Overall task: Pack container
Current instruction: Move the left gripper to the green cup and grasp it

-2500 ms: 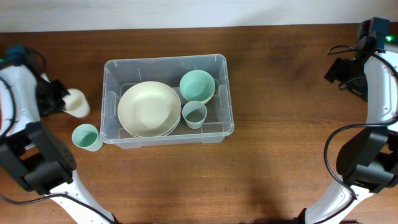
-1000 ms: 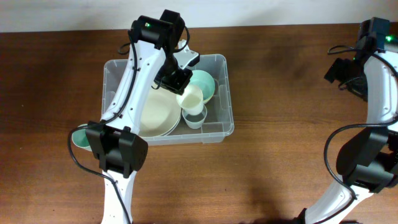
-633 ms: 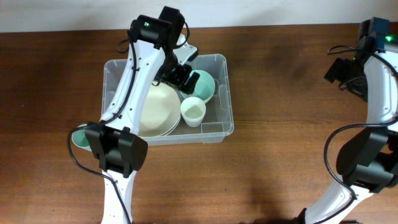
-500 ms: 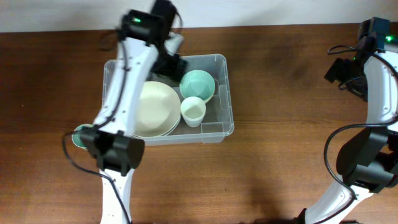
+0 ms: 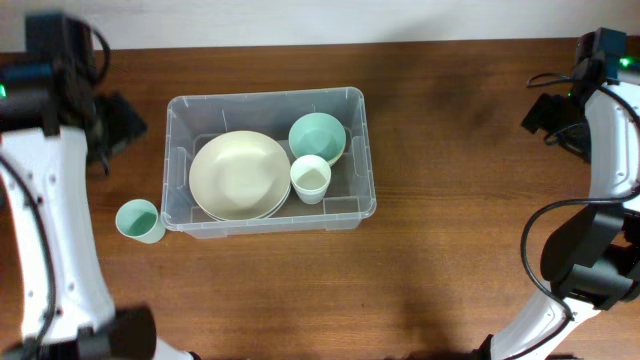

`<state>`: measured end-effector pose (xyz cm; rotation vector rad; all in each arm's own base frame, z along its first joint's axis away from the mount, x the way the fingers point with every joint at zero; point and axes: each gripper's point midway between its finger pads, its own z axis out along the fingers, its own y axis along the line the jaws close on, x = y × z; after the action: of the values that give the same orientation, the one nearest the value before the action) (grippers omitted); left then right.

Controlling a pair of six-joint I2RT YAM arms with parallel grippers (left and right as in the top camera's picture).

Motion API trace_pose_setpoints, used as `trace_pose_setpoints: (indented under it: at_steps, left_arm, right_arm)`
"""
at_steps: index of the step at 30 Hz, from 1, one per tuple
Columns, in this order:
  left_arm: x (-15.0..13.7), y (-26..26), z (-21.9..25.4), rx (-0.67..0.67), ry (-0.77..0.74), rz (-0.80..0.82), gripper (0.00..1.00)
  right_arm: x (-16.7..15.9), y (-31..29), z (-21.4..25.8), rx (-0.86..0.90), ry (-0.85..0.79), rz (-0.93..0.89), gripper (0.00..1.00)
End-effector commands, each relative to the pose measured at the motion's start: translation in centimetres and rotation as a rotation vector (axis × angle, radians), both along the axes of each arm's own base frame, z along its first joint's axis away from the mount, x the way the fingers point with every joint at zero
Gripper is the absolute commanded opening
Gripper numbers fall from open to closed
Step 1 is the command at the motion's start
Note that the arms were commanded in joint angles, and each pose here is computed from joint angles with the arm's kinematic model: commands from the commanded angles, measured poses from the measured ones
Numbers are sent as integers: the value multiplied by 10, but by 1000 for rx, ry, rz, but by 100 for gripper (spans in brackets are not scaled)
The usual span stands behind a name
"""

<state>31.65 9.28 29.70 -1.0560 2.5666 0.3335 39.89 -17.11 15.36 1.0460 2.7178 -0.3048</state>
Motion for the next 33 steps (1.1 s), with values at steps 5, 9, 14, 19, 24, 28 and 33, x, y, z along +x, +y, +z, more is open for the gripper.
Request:
trace_pose_setpoints:
  at_steps: [5,9,14,19,24,28,33]
  left_arm:
    - [-71,42,-93,29,149,387,100]
    - [-76,62,-135,-72,156,426,99]
    - [-74,80,-163,-171,103,423,99]
    - [-46,75,-170,-213,42,201,99]
    - [-31,66,-175,-218,40,104,99]
    - [-36,62,-201,-257,126,108,99]
    - [-43,54,-236,-327,227,115,99]
  right_arm:
    - [0,-1,4,-4,-12,-9,99]
    - [0,-1,4,-4,-12,-9,99]
    - [0,-1,4,-4,-12,-9,99]
    - [0,-1,4,-4,-12,-9,99]
    - [0,-1,4,-4,-12,-9,99]
    - [0,-1,4,-4,-12,-9,99]
    - [0,-1,4,-4,-12,-9,99]
